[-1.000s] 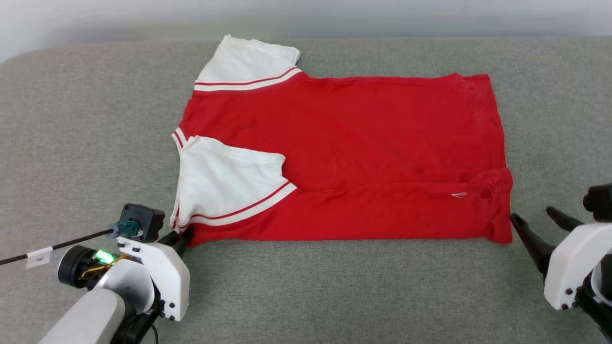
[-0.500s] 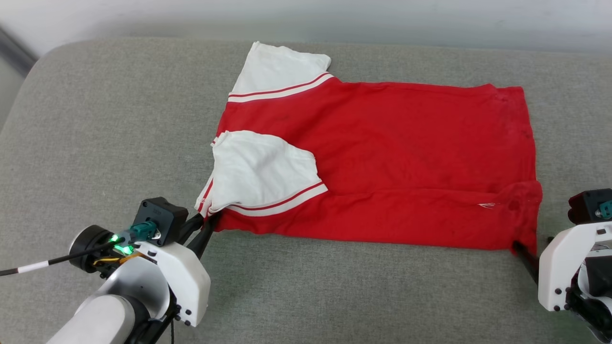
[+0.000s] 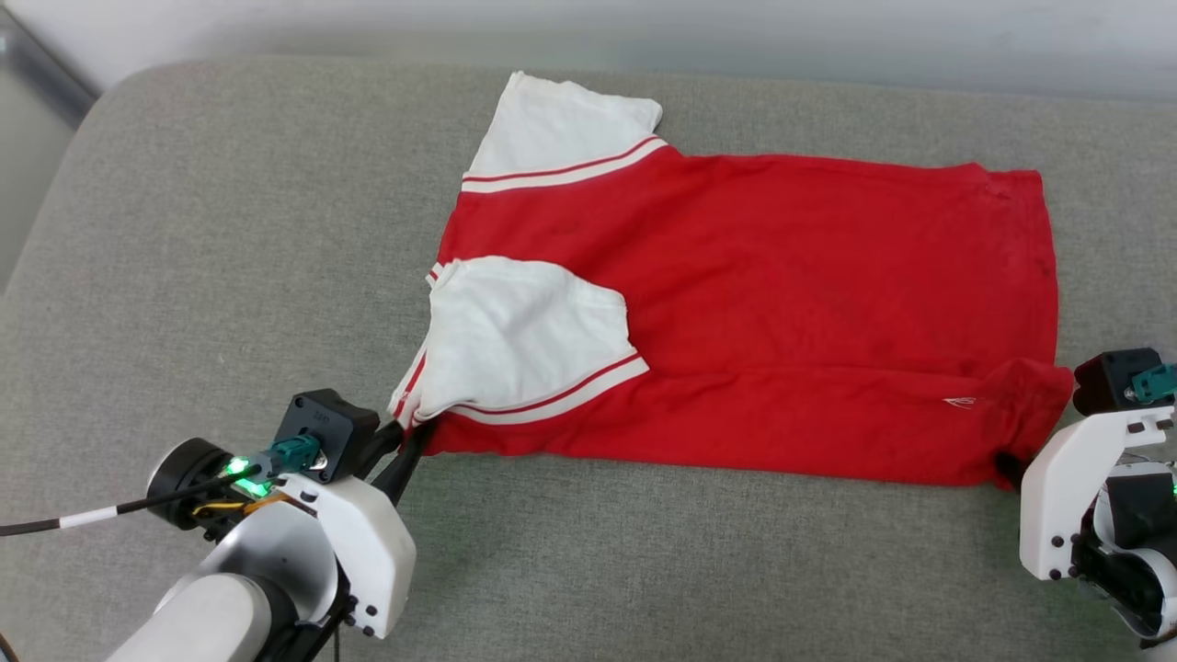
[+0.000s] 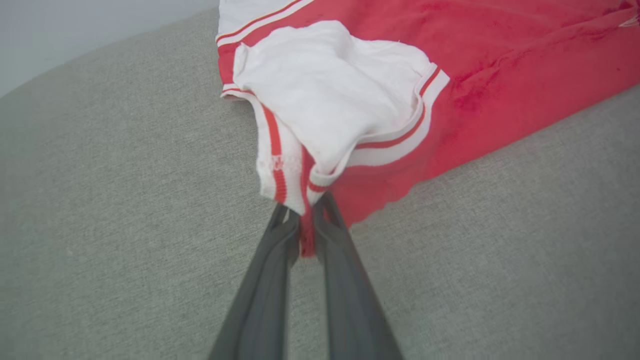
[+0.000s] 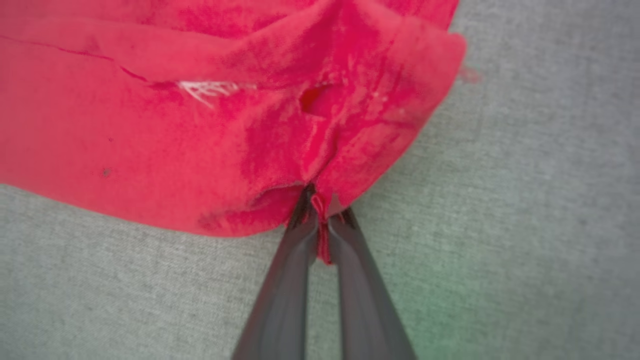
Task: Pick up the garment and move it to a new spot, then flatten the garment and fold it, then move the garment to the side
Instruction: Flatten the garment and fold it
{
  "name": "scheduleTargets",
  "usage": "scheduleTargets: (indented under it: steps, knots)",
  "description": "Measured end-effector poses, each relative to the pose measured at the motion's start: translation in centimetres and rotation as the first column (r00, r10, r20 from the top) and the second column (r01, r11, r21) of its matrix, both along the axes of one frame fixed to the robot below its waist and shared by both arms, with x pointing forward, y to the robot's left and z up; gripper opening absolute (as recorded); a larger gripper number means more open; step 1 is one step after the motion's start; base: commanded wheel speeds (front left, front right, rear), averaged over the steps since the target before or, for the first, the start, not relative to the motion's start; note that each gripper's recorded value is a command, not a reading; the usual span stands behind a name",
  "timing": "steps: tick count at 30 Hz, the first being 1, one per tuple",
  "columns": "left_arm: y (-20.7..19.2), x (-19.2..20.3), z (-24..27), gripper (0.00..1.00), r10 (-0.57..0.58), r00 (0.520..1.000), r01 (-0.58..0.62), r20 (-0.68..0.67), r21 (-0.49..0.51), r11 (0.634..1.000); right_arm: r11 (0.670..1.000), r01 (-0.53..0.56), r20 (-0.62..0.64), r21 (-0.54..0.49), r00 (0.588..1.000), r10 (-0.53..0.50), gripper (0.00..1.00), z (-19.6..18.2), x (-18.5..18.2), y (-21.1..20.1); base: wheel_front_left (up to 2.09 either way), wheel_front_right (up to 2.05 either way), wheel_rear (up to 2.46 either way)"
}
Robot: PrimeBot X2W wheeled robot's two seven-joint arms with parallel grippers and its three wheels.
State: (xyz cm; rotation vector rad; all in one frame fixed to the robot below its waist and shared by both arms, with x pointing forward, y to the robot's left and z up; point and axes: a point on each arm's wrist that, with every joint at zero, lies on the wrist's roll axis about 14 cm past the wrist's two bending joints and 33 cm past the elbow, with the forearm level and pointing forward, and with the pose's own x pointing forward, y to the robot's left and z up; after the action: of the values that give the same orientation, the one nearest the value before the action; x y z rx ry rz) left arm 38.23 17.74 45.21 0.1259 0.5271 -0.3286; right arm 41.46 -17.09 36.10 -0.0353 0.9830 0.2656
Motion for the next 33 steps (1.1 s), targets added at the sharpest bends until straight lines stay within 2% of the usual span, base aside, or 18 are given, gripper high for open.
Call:
scheduleTargets:
  steps: [5, 8, 11, 17, 25, 31, 32, 33]
  knots:
    - [0.8, -0.7, -0.1, 0.0, 0.016, 1.0, -0.016, -0.006, 0.021, 1.0, 1.0, 0.015, 0.014, 0.0, 1.0, -0.015, 0.0, 1.0, -0.5, -0.9, 0.0, 0.0, 0.0]
    - [0.7, -1.7, -0.3, 0.0, 0.021, 1.0, -0.021, -0.022, 0.01, 1.0, 0.999, 0.029, 0.016, -0.041, 0.999, -0.029, 0.0, 1.8, -1.4, -2.7, 0.0, 0.0, 0.0]
    - [0.7, -3.5, -1.1, 0.0, 0.009, 0.998, -0.007, -0.06, 0.028, 1.0, 0.995, 0.026, 0.023, -0.101, 0.999, -0.024, 0.0, 3.0, -2.5, -4.7, 0.0, 0.0, 0.0]
    - [-0.2, -7.3, -2.6, 0.0, -0.002, 0.99, 0.002, -0.14, -0.001, 1.0, 0.99, 0.049, 0.014, -0.133, 0.999, -0.047, 0.0, 5.0, -5.8, -6.9, 0.0, 0.0, 0.0]
    - [-0.4, -11.4, -4.8, 0.0, 0.009, 0.972, -0.016, -0.235, -0.026, 1.0, 0.986, 0.124, -0.058, -0.107, 0.99, -0.131, 0.0, 4.4, -11.2, -8.1, 0.0, 0.0, 0.0]
    - [-0.8, -12.8, -6.3, 0.0, 0.007, 0.958, -0.021, -0.288, -0.047, 0.999, 0.986, 0.147, -0.085, -0.079, 0.984, -0.154, 0.0, 3.4, -13.0, -7.4, 0.0, 0.0, 0.0]
    - [-1.0, -13.0, -6.5, 0.41, 0.004, 0.955, -0.021, -0.295, -0.056, 0.998, 0.986, 0.15, -0.084, -0.075, 0.984, -0.156, 0.34, 3.3, -13.1, -7.3, 0.0, 0.0, 0.0]
    - [-1.2, -13.1, -6.6, 1.0, 0.0, 0.955, -0.019, -0.298, -0.059, 0.998, 0.986, 0.153, -0.067, -0.069, 0.985, -0.157, 1.0, 3.4, -12.9, -7.3, 0.0, 0.0, 0.0]
